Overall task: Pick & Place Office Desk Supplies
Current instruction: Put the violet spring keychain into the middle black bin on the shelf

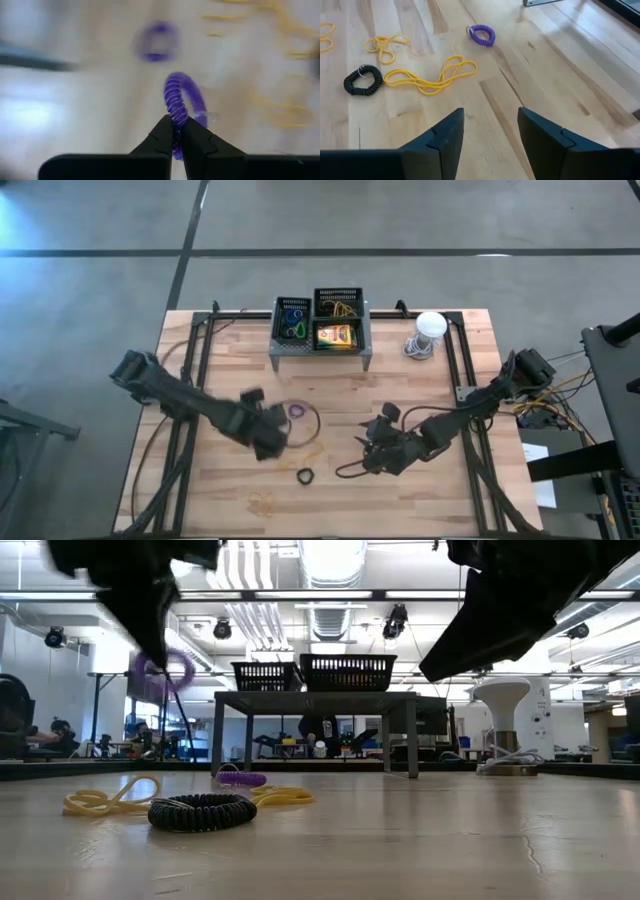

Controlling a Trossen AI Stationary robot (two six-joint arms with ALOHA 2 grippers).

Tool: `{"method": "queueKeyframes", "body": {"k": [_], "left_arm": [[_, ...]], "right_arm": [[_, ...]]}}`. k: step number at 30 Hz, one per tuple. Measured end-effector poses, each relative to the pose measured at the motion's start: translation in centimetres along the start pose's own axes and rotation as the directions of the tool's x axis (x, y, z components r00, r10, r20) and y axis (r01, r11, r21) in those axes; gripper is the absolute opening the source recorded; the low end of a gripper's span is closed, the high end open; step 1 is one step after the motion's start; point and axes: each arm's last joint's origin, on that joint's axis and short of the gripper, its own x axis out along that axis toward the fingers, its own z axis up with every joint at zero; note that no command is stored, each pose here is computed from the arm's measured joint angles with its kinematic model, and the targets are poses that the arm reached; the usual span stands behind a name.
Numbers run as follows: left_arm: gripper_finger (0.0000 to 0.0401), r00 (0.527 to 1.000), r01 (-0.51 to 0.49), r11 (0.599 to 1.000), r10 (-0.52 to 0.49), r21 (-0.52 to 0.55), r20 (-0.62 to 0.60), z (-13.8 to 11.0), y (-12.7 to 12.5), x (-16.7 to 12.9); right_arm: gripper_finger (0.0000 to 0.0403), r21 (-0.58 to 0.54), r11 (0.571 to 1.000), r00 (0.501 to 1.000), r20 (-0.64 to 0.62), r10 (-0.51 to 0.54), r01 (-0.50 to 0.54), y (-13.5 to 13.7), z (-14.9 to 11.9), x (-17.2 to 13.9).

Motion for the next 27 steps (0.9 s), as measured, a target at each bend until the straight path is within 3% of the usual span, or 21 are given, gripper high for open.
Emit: {"method": "queueKeyframes", "body": {"k": [4, 7, 10, 13, 17, 23, 27], "left_arm": [[0.0024, 0.964, -0.229, 0.974, 0.226, 0.002, 0.14, 1.5, 4.1, -3.3], [0.0024, 0.857, -0.4, 0.913, 0.406, -0.087, 0.319, 3.0, 7.3, -5.2], [0.0024, 0.769, -0.439, 0.868, 0.496, -0.23, 0.404, 4.8, 10.7, -6.2], [0.0024, 0.759, -0.317, 0.873, 0.468, -0.371, 0.453, 6.6, 14.9, -6.5], [0.0024, 0.814, -0.053, 0.871, 0.321, -0.488, 0.485, 7.8, 20.9, -5.1], [0.0024, 0.9, 0.173, 0.713, 0.166, -0.679, 0.403, 6.6, 27.5, -1.5], [0.0024, 0.923, 0.236, 0.684, 0.065, -0.69, 0.38, 5.9, 28.4, 0.5]], "right_arm": [[0.0173, 0.003, 1.0, 1.0, 0.004, -0.001, 0.001, 0.0, 0.0, 0.1], [0.017, 0.004, 1.0, 1.0, 0.015, -0.013, 0.013, 0.2, -0.1, 0.4], [0.0167, 0.009, 1.0, 0.999, 0.026, -0.026, 0.025, 0.4, -0.4, 0.9], [0.0166, 0.011, 1.0, 0.999, 0.026, -0.03, 0.029, 0.6, -0.7, 1.5], [0.0169, 0.012, 1.0, 0.999, 0.028, -0.027, 0.027, 0.7, -0.9, 2.1], [0.0164, 0.013, 1.0, 0.999, 0.033, -0.023, 0.023, 0.8, -0.8, 2.2], [0.0162, 0.013, 1.0, 0.999, 0.033, -0.023, 0.022, 0.8, -0.8, 2.2]]}}
